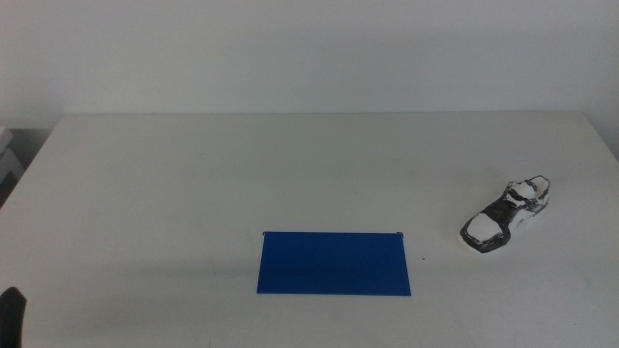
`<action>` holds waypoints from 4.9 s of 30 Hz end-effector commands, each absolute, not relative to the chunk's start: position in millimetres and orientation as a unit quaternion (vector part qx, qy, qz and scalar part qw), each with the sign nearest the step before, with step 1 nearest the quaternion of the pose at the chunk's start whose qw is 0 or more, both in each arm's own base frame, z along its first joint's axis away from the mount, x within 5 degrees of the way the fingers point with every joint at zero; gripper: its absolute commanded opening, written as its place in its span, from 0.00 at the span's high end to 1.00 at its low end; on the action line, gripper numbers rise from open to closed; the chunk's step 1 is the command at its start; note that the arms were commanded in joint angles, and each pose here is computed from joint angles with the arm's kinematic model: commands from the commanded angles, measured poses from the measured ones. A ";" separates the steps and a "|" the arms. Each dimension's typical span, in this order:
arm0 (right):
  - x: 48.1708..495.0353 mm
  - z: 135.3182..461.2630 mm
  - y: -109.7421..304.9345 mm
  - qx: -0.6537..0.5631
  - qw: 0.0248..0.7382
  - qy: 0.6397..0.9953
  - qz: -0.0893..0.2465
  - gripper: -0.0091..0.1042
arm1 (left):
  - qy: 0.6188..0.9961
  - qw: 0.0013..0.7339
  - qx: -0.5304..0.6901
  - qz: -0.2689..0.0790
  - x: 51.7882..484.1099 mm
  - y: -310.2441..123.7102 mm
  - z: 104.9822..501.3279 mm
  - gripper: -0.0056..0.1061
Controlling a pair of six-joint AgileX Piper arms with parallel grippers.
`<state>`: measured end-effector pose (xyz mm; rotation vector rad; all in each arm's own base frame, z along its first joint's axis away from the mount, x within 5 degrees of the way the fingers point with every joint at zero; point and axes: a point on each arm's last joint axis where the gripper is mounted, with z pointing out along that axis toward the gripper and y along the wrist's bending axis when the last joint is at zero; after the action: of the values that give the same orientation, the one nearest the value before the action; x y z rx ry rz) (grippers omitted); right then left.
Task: Use one arm to grab the shoe from the table and place it on the mat.
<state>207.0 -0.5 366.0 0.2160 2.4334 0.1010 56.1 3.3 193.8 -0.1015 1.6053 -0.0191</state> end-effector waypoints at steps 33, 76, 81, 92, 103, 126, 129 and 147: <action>392.5 266.9 10.9 0.416 0.208 0.882 0.075 0.15 | 0.690 0.723 -0.041 -0.016 55.8 2.2 199.8 0.11; 405.1 208.0 20.8 0.453 0.120 0.883 0.027 0.95 | 0.690 0.723 -0.041 -0.016 55.8 2.2 199.8 0.11; 395.0 234.9 38.2 0.459 0.146 0.875 -0.038 0.95 | 0.690 0.723 -0.041 -0.016 55.8 2.2 199.8 0.11; 380.6 297.5 117.2 0.485 0.185 0.855 -0.012 0.95 | 0.690 0.723 -0.041 -0.016 55.8 2.2 199.8 0.11; 360.6 295.2 188.0 0.493 0.168 0.853 0.035 0.95 | 0.690 0.723 -0.041 -0.016 55.8 2.2 199.8 0.11; 367.7 263.0 268.6 0.546 0.134 0.823 0.077 0.95 | 0.690 0.723 -0.041 -0.016 55.8 2.2 199.8 0.11; 367.1 262.9 269.3 0.604 0.123 0.783 0.088 0.95 | 0.690 0.723 -0.041 -0.016 55.8 2.2 199.8 0.11; 377.9 245.0 255.4 0.669 0.101 0.733 0.072 0.95 | 0.690 0.723 -0.041 -0.016 55.8 2.2 199.8 0.11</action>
<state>383.2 267.5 206.3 2.0002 2.2083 0.1940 56.1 3.3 193.8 -0.1015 1.6053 -0.0191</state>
